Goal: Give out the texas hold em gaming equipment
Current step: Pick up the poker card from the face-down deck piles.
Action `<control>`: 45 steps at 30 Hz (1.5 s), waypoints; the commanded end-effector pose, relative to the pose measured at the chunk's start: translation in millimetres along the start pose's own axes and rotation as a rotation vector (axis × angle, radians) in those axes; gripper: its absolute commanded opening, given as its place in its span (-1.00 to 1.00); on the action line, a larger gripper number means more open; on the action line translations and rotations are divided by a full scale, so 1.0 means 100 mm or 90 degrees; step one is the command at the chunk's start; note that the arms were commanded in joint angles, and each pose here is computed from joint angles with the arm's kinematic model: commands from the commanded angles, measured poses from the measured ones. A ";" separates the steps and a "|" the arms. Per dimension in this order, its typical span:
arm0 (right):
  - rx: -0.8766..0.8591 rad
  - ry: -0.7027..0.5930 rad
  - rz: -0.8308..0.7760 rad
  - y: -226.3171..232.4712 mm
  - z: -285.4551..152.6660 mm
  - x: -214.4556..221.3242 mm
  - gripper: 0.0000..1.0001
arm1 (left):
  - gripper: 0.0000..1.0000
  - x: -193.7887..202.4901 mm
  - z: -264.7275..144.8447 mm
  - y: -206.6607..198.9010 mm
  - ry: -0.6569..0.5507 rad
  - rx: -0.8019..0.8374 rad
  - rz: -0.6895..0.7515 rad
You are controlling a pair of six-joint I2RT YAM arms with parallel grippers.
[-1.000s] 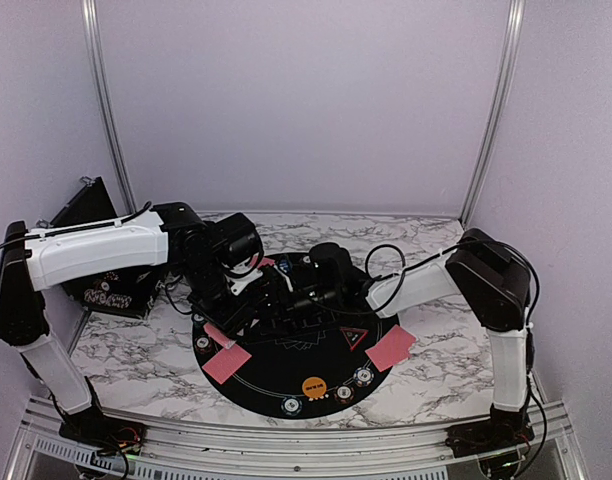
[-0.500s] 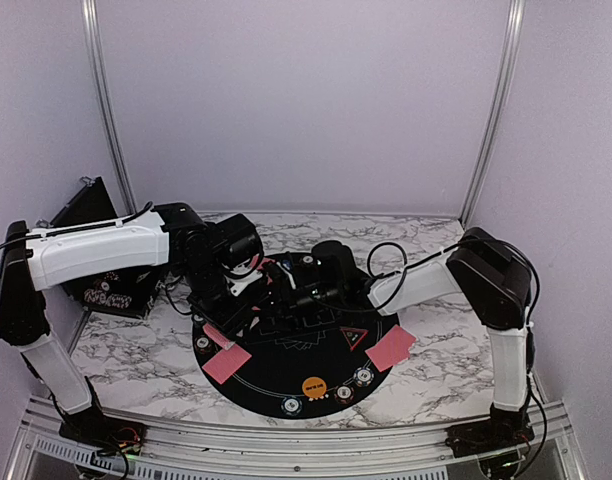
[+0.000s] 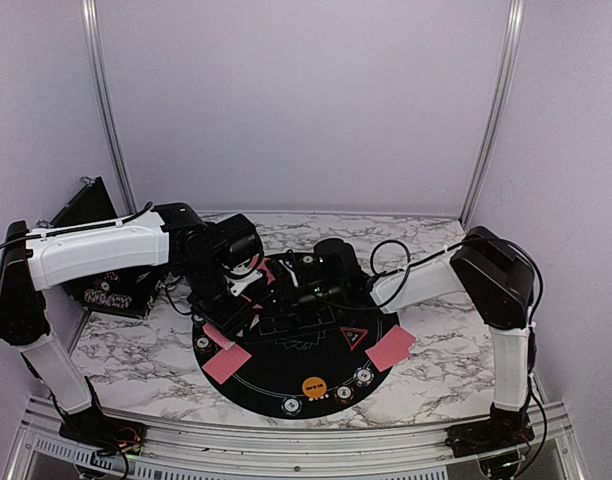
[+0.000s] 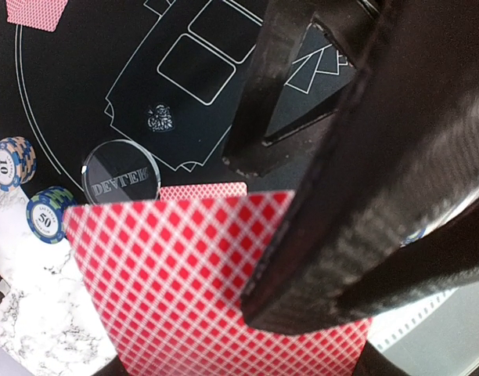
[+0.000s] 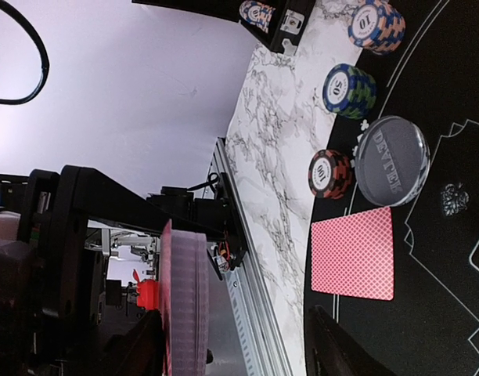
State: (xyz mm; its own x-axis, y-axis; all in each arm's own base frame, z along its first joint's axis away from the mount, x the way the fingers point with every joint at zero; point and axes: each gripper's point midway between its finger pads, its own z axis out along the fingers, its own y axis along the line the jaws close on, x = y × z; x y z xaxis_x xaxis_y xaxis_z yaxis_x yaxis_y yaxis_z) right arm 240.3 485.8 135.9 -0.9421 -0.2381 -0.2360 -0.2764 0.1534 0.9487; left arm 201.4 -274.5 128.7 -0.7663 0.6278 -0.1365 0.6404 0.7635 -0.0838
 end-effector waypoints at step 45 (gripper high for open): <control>-0.018 -0.041 -0.024 0.40 -0.29 -0.03 -0.44 | 0.16 0.05 0.01 -0.01 0.016 0.000 0.001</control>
State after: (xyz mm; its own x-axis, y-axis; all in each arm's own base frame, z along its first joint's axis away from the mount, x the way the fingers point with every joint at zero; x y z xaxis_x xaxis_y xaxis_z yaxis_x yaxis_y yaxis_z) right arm 235.6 466.6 164.9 -0.9478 -0.1983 -0.2496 -0.2814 0.1524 0.9474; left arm 201.3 -274.3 128.6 -0.7666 0.6276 -0.1353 0.6400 0.7638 -0.0836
